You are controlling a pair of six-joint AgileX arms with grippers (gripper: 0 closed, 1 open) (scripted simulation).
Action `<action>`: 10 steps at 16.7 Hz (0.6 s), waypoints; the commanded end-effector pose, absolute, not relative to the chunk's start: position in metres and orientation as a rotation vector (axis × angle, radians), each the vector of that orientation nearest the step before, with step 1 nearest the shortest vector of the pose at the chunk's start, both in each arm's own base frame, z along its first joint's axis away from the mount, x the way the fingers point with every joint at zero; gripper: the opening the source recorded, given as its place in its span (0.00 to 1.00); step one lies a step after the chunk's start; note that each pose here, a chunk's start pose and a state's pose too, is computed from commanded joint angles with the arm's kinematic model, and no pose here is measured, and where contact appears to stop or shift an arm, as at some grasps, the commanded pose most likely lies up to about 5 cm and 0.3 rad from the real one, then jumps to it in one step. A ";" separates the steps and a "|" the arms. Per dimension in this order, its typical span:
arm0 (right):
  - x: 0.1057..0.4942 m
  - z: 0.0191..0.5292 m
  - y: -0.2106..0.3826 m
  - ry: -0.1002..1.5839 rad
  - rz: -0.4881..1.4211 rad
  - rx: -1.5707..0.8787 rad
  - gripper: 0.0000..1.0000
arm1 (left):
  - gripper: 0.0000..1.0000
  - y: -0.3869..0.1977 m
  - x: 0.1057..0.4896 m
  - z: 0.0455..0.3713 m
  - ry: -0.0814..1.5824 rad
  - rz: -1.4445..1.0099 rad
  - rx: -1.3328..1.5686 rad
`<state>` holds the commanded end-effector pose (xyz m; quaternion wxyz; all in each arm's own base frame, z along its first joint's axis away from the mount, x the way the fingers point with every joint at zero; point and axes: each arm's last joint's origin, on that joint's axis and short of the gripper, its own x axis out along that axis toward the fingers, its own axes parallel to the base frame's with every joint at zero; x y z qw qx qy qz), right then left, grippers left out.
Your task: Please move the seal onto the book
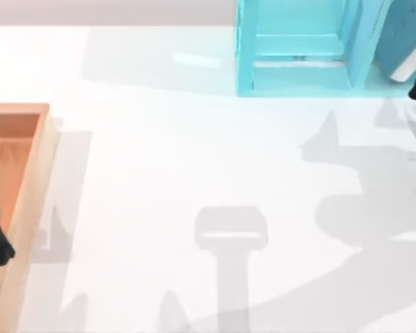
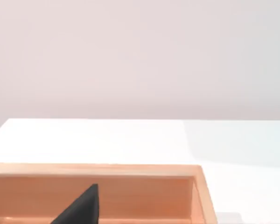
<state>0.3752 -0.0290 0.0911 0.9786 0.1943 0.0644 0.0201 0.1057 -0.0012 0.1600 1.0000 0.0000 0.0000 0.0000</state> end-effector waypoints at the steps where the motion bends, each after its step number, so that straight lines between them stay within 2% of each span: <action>1: 0.378 0.091 -0.029 0.129 0.039 0.392 1.00 | 1.00 -0.001 0.106 0.160 0.000 0.000 0.000; 10: 0.461 0.082 -0.027 0.122 0.038 0.393 1.00 | 1.00 -0.001 0.106 0.160 0.000 0.000 0.000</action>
